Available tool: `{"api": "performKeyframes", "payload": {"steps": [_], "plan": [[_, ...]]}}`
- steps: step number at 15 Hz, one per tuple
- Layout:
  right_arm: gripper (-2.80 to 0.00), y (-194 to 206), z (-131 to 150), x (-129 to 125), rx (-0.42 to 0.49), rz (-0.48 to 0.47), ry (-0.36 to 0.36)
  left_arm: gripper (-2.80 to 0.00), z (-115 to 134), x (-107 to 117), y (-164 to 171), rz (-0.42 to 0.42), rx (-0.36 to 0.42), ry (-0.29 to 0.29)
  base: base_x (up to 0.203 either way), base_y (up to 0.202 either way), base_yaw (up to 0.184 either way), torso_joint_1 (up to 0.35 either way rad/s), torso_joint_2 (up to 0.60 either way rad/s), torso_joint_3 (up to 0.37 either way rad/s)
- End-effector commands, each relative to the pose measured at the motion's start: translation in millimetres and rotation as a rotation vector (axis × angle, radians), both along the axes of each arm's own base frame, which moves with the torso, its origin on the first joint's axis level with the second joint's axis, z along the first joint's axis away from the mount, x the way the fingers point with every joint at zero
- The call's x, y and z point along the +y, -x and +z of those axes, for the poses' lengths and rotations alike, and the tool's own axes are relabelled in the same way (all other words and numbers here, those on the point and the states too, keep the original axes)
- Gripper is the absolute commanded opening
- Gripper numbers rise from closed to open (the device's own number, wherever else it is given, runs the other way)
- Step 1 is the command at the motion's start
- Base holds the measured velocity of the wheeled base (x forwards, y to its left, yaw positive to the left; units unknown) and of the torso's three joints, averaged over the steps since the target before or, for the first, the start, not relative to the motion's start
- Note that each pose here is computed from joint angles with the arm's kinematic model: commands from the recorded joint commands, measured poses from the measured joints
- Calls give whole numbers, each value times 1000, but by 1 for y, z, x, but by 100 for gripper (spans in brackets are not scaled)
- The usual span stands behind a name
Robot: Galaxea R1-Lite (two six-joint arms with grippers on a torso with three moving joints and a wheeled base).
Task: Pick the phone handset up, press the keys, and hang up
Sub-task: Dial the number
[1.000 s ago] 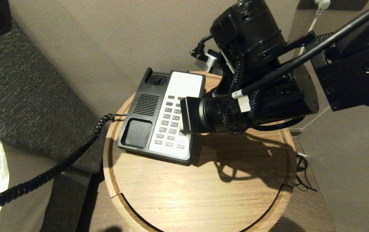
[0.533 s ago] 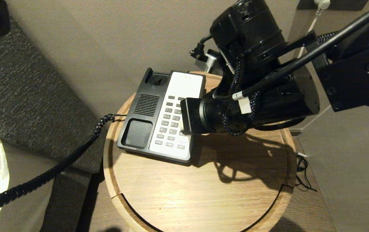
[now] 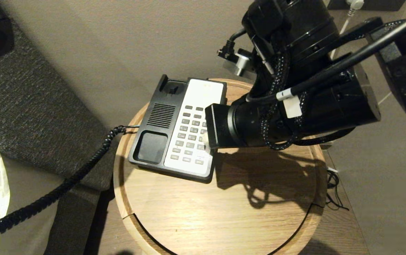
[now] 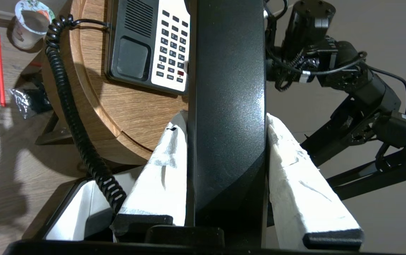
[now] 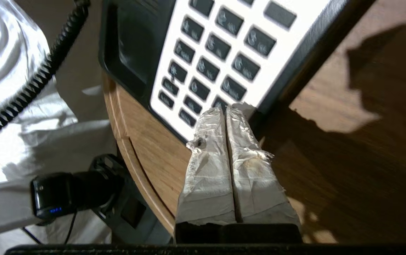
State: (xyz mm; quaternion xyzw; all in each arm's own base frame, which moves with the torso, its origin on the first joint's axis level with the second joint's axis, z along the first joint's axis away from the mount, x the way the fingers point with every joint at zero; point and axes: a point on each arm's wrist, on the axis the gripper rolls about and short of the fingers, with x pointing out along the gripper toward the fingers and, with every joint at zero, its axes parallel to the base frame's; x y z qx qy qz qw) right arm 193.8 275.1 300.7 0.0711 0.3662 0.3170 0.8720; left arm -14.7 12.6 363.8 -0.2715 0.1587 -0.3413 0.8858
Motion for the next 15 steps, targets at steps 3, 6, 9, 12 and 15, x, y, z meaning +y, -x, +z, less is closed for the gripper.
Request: {"api": "performKeyframes", "payload": {"steps": [3,6,9,12,15], "plan": [[-280,2,-6,-1,35,-1,36,-280,-4,1,1,0,10,-6,0,0,0,0,0,0],[-280,2,-12,4,67,7,47,-280,-6,0,0,0,15,-12,0,0,0,0,0,0],[-280,4,-16,11,103,14,44,-280,-8,0,0,-1,14,-10,0,0,0,0,0,0],[-280,7,-18,15,106,27,48,-280,-10,0,0,0,16,-12,0,0,0,0,0,0],[-280,6,-19,16,104,27,50,-280,-10,0,0,0,14,-9,0,0,0,0,0,0]]}}
